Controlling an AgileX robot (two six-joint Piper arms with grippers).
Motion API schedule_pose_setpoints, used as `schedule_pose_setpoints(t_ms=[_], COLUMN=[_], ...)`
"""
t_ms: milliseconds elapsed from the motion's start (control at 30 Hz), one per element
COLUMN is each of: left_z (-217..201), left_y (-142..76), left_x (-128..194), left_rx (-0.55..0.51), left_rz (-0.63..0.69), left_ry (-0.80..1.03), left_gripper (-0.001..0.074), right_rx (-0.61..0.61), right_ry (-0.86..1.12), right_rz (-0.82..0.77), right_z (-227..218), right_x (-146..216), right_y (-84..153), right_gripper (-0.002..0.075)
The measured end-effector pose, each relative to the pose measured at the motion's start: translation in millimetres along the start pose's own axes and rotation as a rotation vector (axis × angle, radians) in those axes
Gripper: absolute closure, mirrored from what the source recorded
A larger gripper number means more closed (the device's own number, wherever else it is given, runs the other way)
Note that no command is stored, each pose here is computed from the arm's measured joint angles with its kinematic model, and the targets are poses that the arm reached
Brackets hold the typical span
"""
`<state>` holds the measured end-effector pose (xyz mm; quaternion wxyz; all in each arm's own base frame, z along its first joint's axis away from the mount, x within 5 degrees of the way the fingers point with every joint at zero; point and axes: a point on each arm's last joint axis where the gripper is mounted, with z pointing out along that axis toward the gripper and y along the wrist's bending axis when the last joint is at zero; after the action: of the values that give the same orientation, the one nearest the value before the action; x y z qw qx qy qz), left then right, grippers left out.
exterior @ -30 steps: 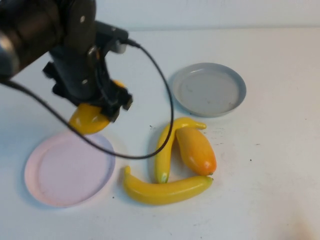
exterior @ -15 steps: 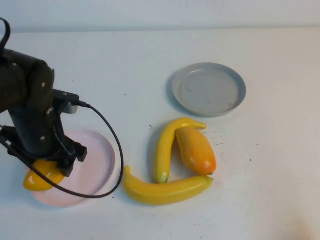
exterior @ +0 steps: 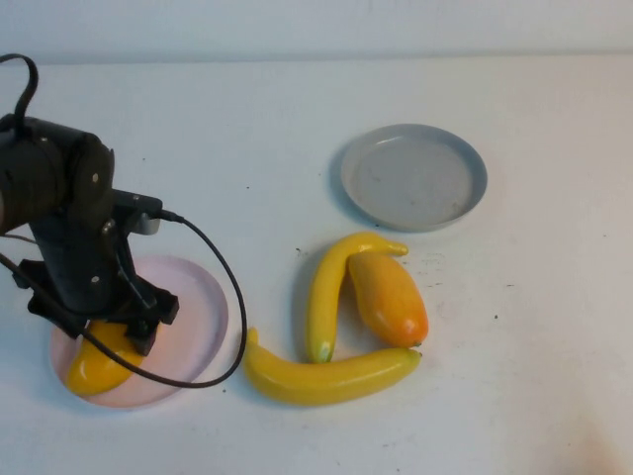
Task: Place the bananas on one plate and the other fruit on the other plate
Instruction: Put one type of fruit in the left plate
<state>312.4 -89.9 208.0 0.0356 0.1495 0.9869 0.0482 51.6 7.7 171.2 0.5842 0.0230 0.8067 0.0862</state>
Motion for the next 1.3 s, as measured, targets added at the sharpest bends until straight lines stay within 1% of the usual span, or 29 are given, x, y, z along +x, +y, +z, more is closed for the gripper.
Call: schedule_pose_setpoints(t_ms=[233, 300, 400, 500, 667, 867, 933, 1067, 1300], left_z=[-15.6, -23.0, -35.5, -44.3, -57.2, -77.9, -82.0, -87.0, -80.4], left_y=[1.1, -0.4, -7.5, -25.1, -76.4, -132.6, -144.9, -161.0, -172.1], left_x=[-6.1, -7.6, -12.7, -16.5, -19.6, -24.2, -24.3, -26.4, -30.1], left_rx=[0.006, 0.030, 0.106, 0.160, 0.202, 0.280, 0.298, 0.323, 0.361], left_rz=[-0.015, -0.033, -0.060, -0.030, 0.088, 0.131, 0.143, 0.151, 0.112], left_ry=[0.008, 0.023, 0.014, -0.012, -0.106, -0.302, -0.334, -0.361, -0.341], left_gripper=[0.0137, 0.0136, 0.0137, 0.0152, 0.0188, 0.0196, 0.0196, 0.0196, 0.0196], right_rx=[0.000, 0.000, 0.000, 0.000, 0.000, 0.000, 0.000, 0.000, 0.000], right_ry=[0.000, 0.000, 0.000, 0.000, 0.000, 0.000, 0.000, 0.000, 0.000], right_rz=[0.000, 0.000, 0.000, 0.000, 0.000, 0.000, 0.000, 0.000, 0.000], right_z=[0.0, 0.0, 0.0, 0.0, 0.0, 0.0, 0.0, 0.0, 0.0], right_x=[0.0, 0.0, 0.0, 0.0, 0.0, 0.0, 0.0, 0.0, 0.0], right_y=[0.0, 0.0, 0.0, 0.0, 0.0, 0.0, 0.0, 0.0, 0.0], right_gripper=[0.0741, 0.0741, 0.0741, 0.0741, 0.0741, 0.0741, 0.0742, 0.0741, 0.0741])
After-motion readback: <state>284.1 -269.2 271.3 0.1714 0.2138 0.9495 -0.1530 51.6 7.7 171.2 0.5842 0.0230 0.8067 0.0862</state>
